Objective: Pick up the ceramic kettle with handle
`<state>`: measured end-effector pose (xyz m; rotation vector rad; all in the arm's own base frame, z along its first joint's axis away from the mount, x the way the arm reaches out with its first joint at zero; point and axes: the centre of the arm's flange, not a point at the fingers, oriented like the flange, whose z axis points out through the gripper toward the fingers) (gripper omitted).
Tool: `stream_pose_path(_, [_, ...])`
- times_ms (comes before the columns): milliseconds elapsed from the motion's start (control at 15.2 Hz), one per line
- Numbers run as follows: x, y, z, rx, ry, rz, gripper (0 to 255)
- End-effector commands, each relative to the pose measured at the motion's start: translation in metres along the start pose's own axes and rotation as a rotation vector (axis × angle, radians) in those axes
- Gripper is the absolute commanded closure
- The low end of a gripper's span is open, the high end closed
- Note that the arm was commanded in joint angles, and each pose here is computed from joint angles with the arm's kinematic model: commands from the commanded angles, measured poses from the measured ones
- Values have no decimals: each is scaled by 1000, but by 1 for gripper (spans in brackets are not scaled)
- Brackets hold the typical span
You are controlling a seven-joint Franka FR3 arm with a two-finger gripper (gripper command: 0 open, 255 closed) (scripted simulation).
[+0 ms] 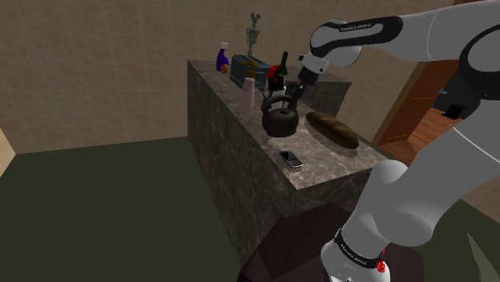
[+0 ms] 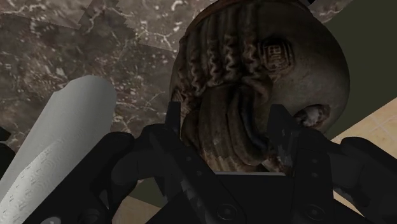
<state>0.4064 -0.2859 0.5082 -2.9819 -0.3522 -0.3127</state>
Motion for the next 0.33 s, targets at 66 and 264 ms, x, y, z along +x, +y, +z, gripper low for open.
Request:
stream_pose_path(66, [2, -1, -17, 0, 1, 0, 255])
stream_pose_path(264, [4, -2, -23, 0, 1, 0, 255])
